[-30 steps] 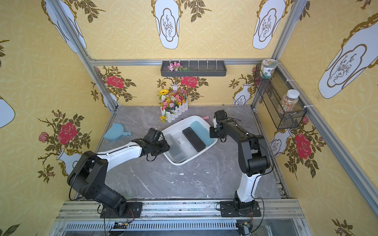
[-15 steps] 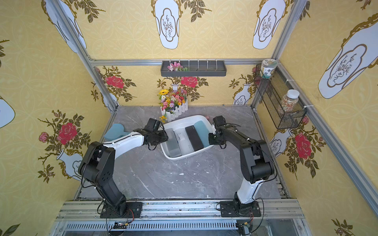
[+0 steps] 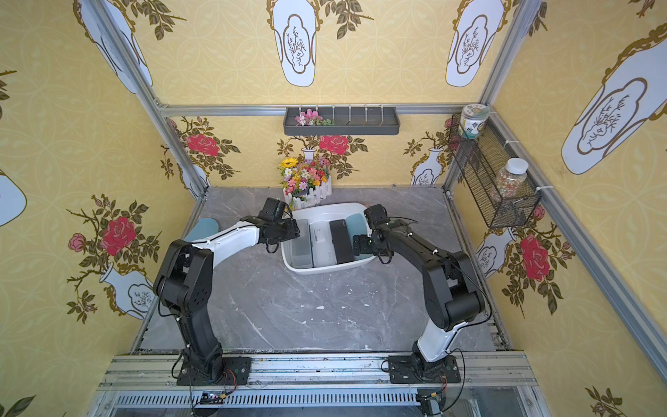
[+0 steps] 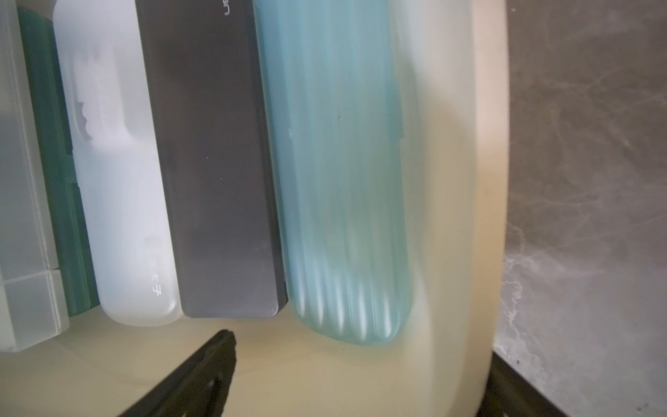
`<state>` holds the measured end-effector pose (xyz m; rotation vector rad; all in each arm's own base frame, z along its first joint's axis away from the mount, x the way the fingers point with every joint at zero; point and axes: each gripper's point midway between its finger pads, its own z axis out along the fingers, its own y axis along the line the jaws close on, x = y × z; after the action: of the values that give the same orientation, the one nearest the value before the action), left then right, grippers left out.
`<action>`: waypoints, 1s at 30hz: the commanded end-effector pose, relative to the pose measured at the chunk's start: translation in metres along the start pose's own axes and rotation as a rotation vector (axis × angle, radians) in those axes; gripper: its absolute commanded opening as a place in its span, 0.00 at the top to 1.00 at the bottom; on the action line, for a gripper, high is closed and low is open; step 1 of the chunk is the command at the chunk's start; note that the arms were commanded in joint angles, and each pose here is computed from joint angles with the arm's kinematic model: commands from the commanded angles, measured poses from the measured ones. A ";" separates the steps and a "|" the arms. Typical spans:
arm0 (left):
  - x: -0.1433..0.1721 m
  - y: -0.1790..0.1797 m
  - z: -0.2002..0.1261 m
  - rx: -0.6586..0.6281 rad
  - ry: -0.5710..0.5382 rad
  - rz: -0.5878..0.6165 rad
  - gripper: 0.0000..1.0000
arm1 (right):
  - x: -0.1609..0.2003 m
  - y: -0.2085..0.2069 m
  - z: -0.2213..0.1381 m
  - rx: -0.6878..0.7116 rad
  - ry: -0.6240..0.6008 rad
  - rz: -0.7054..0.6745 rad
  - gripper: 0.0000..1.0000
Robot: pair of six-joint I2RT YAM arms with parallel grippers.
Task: Put the pencil case into the storage box
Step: Adjust the storage box at the center of the board.
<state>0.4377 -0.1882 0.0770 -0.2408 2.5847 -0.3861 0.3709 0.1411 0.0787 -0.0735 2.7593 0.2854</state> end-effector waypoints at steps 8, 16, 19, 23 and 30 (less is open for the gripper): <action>-0.004 0.012 -0.016 -0.028 -0.069 0.036 0.12 | -0.003 -0.011 -0.006 0.057 -0.042 0.063 0.03; -0.031 0.020 -0.078 -0.061 -0.242 0.074 0.00 | -0.025 -0.060 -0.054 0.148 -0.208 0.188 0.03; -0.041 0.027 -0.111 -0.074 -0.339 0.099 0.00 | -0.037 -0.064 -0.077 0.123 -0.293 0.183 0.03; -0.043 0.035 -0.152 -0.035 -0.483 0.187 0.00 | -0.049 -0.069 -0.093 0.104 -0.384 0.132 0.03; -0.040 0.100 -0.182 0.001 -0.674 0.096 0.00 | -0.063 -0.087 -0.097 0.073 -0.559 0.042 0.03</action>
<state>0.3631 -0.0442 0.2014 -0.2491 2.0203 -0.1850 0.3856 0.0346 0.1528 0.1766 2.3720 0.1762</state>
